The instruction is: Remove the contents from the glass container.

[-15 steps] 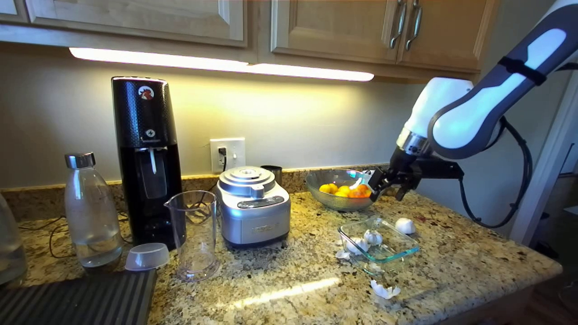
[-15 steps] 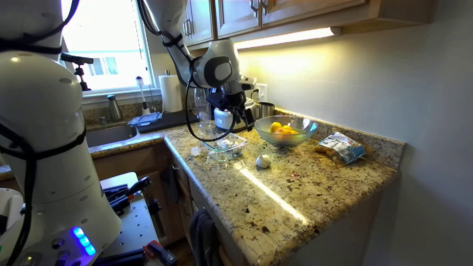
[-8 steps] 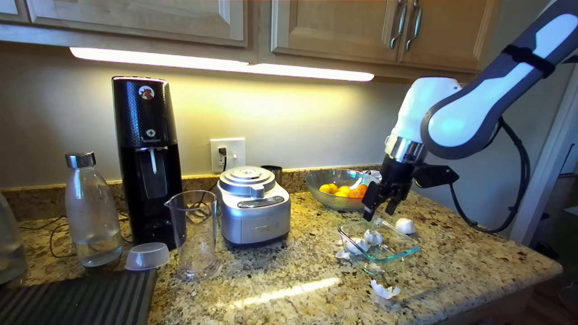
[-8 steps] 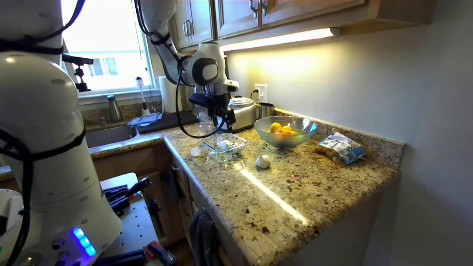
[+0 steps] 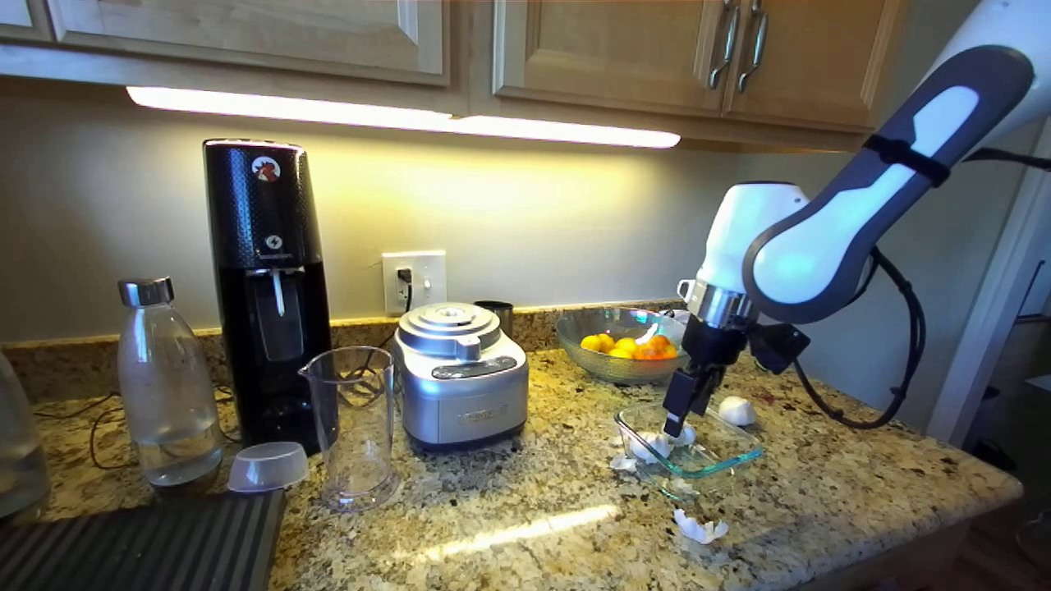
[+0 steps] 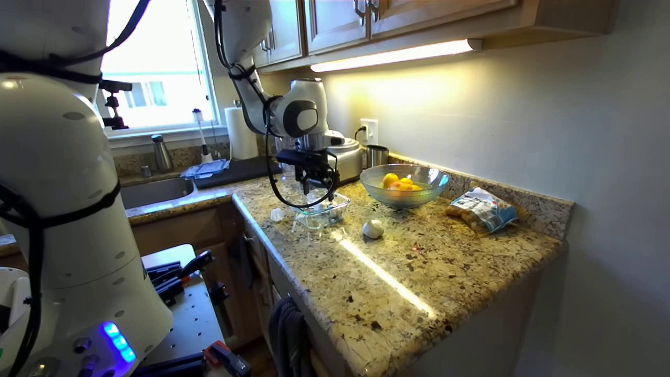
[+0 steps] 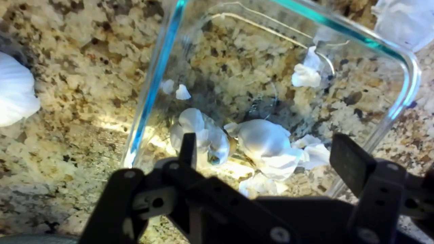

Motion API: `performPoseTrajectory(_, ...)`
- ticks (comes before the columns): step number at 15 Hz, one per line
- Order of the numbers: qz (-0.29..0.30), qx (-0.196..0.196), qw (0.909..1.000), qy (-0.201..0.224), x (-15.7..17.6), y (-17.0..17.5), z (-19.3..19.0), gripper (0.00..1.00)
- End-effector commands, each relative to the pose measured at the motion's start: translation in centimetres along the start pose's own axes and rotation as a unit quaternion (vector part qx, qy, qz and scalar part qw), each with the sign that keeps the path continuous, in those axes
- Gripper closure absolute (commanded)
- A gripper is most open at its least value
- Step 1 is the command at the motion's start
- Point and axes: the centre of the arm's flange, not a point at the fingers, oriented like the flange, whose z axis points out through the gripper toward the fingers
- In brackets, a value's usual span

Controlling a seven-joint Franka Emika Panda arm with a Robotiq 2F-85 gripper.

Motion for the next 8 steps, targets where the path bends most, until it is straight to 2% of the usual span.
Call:
performPoseTrajectory(1,-0.042,-0.001,0.9990,-0.013,0.6,0.7,1.8,0.00)
performPoseTrajectory(8,-0.107,-0.023,0.9939,-0.011,1.0,1.0,2.9,0.00)
